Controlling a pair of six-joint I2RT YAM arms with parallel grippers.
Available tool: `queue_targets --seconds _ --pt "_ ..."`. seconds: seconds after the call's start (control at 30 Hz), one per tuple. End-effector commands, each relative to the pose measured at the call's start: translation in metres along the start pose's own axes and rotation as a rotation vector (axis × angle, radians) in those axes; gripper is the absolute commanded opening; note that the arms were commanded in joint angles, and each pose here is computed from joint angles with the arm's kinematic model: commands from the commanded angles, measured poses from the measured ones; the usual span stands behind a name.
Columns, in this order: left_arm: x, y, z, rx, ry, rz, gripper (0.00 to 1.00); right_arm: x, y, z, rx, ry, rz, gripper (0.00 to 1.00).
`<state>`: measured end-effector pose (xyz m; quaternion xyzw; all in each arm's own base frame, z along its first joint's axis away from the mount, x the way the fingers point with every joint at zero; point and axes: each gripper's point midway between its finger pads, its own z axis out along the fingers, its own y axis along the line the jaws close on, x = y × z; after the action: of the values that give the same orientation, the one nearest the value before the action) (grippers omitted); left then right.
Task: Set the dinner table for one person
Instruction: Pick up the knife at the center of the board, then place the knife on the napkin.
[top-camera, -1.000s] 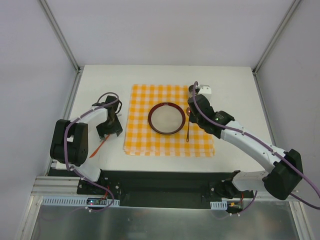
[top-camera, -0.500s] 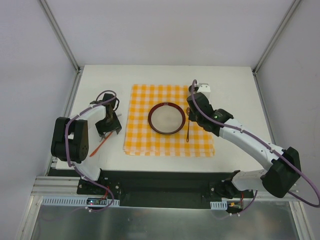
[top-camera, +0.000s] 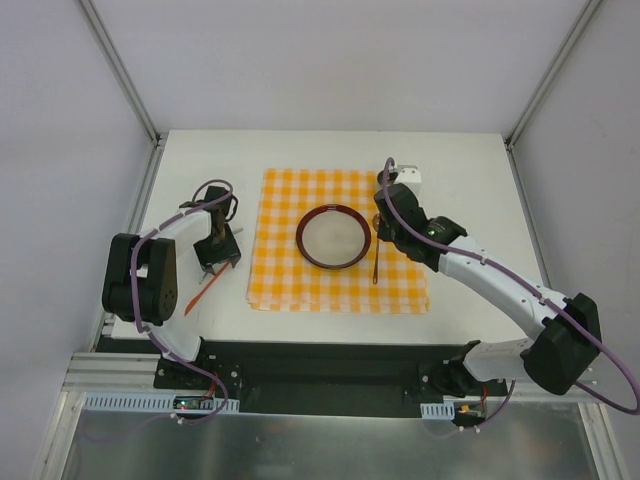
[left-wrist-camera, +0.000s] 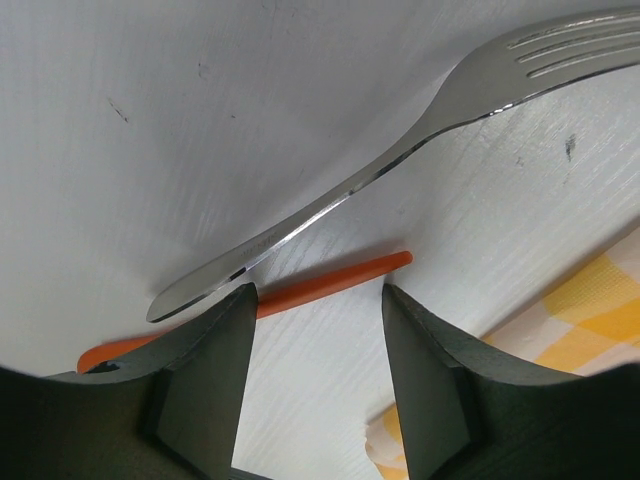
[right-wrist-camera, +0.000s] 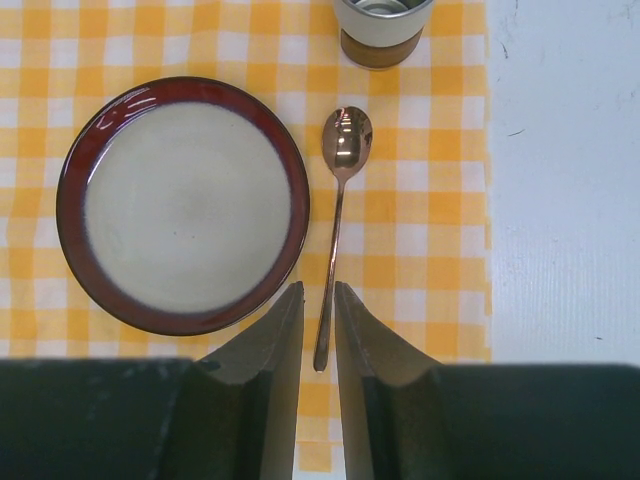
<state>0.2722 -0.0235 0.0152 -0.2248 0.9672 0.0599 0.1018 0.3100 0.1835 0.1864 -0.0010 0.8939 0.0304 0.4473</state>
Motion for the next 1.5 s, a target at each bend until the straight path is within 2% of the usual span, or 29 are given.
queue_targets --seconds 0.0,0.1,0.33,0.53,0.73,0.83,0.87,0.9,1.13,1.47 --pt "0.008 0.005 0.016 -0.027 0.053 0.003 0.50 -0.019 0.000 -0.006 -0.001 -0.039 0.010 0.22" --pt "0.006 0.000 0.016 -0.010 0.061 0.007 0.43 -0.021 -0.002 -0.007 0.003 -0.043 0.010 0.22" --pt "0.004 -0.006 0.017 0.010 0.075 0.012 0.35 -0.023 -0.004 -0.006 0.006 -0.045 0.017 0.22" --pt "0.004 -0.013 0.017 0.038 0.089 0.020 0.25 -0.022 -0.004 -0.005 0.001 -0.043 0.022 0.22" --pt "0.004 -0.018 0.017 0.056 0.100 0.026 0.21 -0.023 -0.006 -0.006 0.006 -0.048 0.026 0.22" --pt "0.004 -0.020 0.017 0.060 0.100 0.029 0.10 -0.022 -0.007 -0.006 0.005 -0.042 0.026 0.22" --pt "0.004 -0.022 0.016 0.063 0.096 0.031 0.02 -0.023 -0.007 -0.006 0.005 -0.045 0.029 0.22" --pt "0.004 -0.022 0.016 0.064 0.094 0.032 0.00 -0.023 -0.007 -0.007 0.004 -0.045 0.027 0.22" --pt "0.008 -0.027 0.010 0.072 0.081 0.055 0.00 -0.021 -0.006 -0.007 -0.002 -0.039 0.032 0.22" --pt "0.008 -0.045 -0.025 0.152 -0.013 0.098 0.00 -0.008 -0.007 0.003 0.027 0.003 0.015 0.21"
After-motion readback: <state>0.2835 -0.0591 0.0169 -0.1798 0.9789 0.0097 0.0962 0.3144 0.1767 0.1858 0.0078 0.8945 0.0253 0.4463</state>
